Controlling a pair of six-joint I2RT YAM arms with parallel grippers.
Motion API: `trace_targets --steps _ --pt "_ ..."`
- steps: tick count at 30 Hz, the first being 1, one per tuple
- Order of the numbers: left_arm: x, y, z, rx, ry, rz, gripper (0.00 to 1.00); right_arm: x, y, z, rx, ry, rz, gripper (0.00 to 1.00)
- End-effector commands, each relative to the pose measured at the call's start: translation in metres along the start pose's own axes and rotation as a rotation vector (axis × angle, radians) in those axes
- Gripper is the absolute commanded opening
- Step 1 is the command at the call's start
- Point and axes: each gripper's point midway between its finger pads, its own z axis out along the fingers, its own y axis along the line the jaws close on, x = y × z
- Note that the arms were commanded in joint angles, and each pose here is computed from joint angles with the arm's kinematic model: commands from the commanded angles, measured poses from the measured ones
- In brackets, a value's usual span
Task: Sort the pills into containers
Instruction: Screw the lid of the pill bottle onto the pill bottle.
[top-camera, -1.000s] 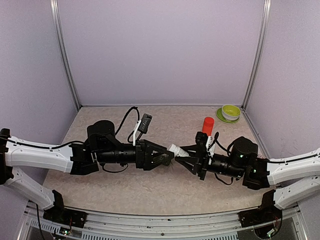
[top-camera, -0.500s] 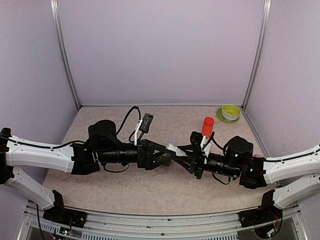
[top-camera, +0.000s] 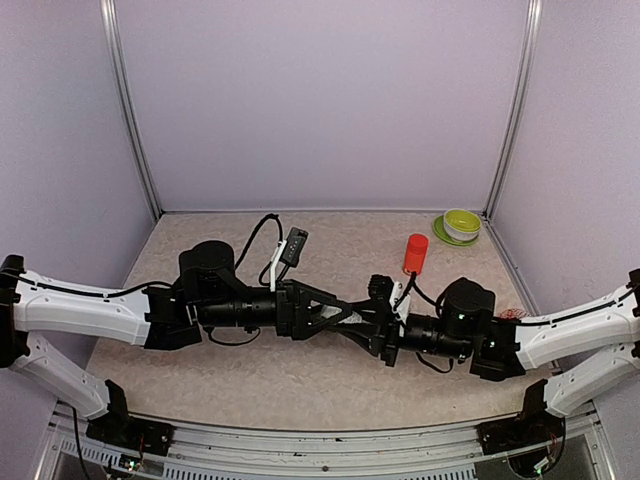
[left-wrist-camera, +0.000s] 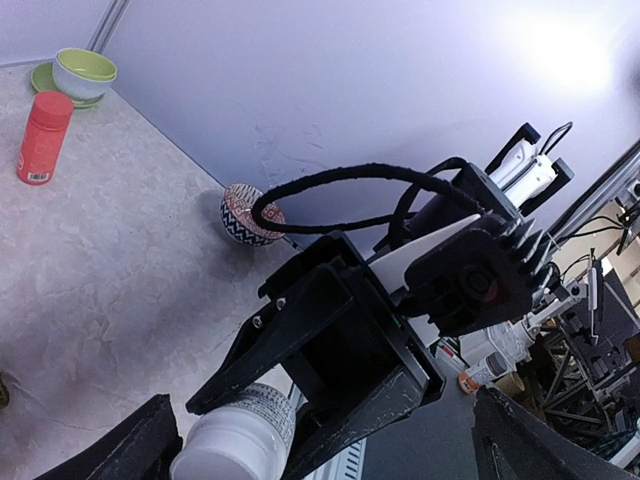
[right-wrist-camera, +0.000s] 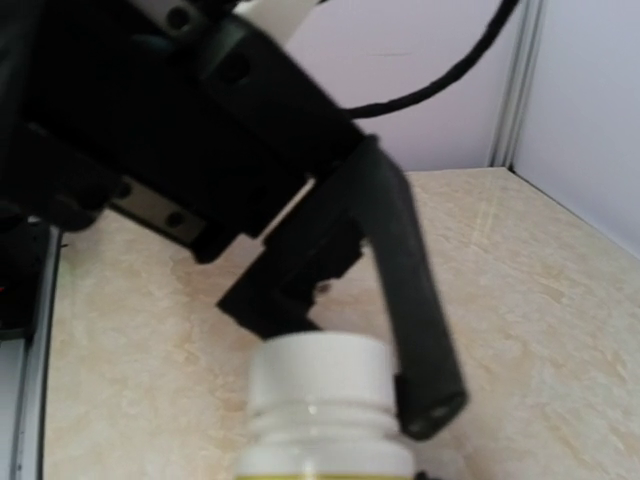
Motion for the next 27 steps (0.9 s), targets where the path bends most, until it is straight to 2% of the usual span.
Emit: trace_targets --steps 1,12,21,27 --pt "-0.017 -0.029 0.000 0.104 -0.046 0.025 0.99 -0.005 0.006 0.009 -0.025 -0.015 0.004 0.13" --pt "-0.017 -0.022 -0.008 0.057 -0.068 0.032 0.99 -0.019 0.014 0.003 -0.068 -0.073 0.002 0.13" --pt "-0.009 -0.003 -0.006 -0.018 -0.053 0.004 0.99 -0.036 0.000 -0.018 0.019 -0.100 -0.036 0.13" --pt "-0.007 -0.008 -0.001 0.013 -0.033 0.001 0.99 -0.031 -0.015 -0.020 0.103 -0.064 -0.029 0.13"
